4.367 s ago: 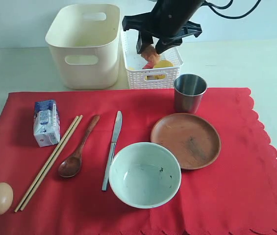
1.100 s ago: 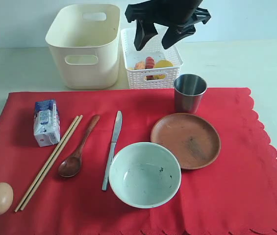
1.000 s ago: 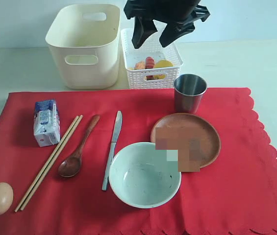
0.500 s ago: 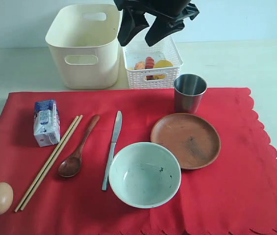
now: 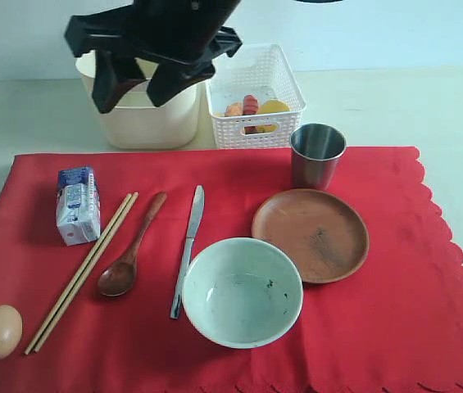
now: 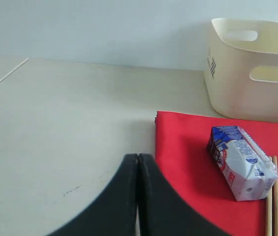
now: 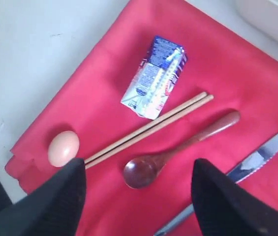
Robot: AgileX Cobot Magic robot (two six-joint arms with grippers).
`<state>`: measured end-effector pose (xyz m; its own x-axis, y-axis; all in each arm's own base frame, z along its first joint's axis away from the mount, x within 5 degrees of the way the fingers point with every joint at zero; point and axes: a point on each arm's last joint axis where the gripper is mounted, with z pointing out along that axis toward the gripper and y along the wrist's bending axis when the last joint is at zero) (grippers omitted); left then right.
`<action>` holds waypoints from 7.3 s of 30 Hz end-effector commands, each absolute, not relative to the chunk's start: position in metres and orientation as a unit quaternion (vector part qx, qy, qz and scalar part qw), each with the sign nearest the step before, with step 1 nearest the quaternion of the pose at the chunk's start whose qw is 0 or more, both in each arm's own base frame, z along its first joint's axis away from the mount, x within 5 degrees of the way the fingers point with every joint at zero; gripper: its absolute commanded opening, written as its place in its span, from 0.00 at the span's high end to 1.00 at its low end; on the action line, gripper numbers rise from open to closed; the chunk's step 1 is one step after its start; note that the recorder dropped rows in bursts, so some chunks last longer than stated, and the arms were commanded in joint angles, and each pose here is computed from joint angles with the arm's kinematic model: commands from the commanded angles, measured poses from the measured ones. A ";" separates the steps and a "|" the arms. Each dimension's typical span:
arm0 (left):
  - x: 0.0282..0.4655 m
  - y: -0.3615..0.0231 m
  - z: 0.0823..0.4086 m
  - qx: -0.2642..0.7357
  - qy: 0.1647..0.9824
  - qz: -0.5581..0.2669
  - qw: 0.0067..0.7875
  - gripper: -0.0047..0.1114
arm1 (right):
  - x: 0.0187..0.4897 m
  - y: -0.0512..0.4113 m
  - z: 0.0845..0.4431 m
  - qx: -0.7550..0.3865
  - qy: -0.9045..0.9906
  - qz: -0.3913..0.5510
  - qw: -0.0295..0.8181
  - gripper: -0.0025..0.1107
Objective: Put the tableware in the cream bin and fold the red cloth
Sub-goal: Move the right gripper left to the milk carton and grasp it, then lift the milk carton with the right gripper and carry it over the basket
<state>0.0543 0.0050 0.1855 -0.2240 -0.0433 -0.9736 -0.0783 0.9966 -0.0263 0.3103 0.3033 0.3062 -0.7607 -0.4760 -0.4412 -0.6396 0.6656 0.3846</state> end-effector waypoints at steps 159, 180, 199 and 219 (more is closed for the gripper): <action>0.054 0.005 0.185 -0.040 0.781 0.014 0.624 0.96 | 0.298 0.406 0.345 -0.362 0.845 0.168 0.355 0.98; 0.054 0.005 0.185 -0.040 0.781 0.014 0.624 0.96 | 0.319 0.333 0.397 -0.323 0.854 0.073 0.400 0.98; 0.054 0.005 0.185 -0.040 0.781 0.014 0.624 0.96 | 0.375 0.181 0.383 -0.187 0.904 0.011 0.384 0.98; 0.054 0.005 0.185 -0.040 0.781 0.014 0.624 0.96 | 0.446 0.159 0.331 -0.148 0.883 0.028 0.444 0.98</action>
<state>0.0543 0.0050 0.1855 -0.2240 -0.0433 -0.9736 -0.0783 0.9966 -0.0263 0.4368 0.1573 0.3355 -0.6028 -0.2551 -0.7560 -0.2827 0.9543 -0.0966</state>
